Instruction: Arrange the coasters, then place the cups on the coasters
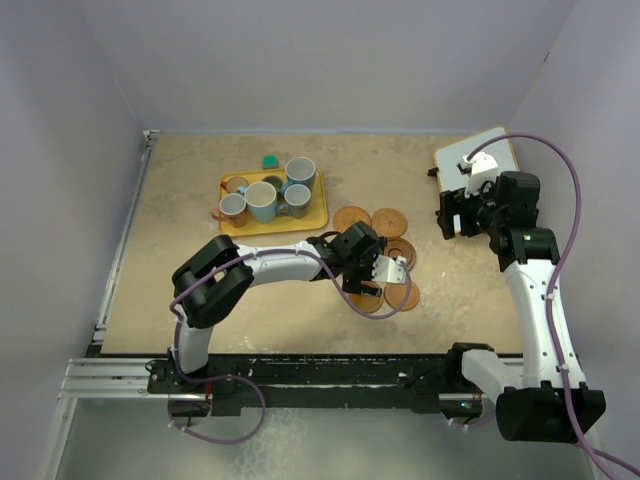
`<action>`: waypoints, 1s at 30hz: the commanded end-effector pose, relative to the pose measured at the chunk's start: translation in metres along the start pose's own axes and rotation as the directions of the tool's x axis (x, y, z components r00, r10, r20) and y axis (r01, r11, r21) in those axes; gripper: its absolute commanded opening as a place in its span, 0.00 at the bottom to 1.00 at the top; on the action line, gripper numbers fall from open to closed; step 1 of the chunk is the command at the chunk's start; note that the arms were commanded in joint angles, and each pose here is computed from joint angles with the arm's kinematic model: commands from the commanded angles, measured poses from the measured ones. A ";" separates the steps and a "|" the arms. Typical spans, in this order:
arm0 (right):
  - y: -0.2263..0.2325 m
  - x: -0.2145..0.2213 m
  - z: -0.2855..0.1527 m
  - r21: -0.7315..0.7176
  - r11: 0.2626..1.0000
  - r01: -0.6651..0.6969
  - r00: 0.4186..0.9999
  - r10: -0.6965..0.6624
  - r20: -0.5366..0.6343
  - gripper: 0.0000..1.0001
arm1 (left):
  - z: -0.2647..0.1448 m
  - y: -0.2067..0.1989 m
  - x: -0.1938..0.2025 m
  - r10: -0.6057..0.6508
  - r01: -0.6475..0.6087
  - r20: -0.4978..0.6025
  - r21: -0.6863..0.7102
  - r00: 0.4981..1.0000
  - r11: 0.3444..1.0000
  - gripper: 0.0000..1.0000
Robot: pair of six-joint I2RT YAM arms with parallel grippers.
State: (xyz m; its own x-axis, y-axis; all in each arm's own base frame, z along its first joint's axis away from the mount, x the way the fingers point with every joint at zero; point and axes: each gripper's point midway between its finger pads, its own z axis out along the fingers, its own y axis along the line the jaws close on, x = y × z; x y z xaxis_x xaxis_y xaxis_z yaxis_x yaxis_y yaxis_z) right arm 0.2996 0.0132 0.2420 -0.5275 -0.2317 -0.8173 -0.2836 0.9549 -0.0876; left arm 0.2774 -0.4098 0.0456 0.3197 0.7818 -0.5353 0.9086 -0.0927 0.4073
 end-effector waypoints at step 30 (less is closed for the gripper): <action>-0.002 -0.012 -0.002 -0.004 1.000 0.018 0.999 -0.018 0.030 0.80 | -0.029 0.000 0.018 0.022 -0.021 -0.038 0.042 0.999 0.999 0.92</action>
State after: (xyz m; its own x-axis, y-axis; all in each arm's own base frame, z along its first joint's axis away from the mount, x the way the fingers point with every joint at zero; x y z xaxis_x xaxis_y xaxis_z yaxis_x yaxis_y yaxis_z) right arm 0.3001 0.0132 0.2399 -0.5343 -0.2317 -0.8129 -0.2845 0.9549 -0.0851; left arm 0.2783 -0.3824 0.0442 0.3301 0.8119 -0.4816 0.9097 -0.1373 0.3920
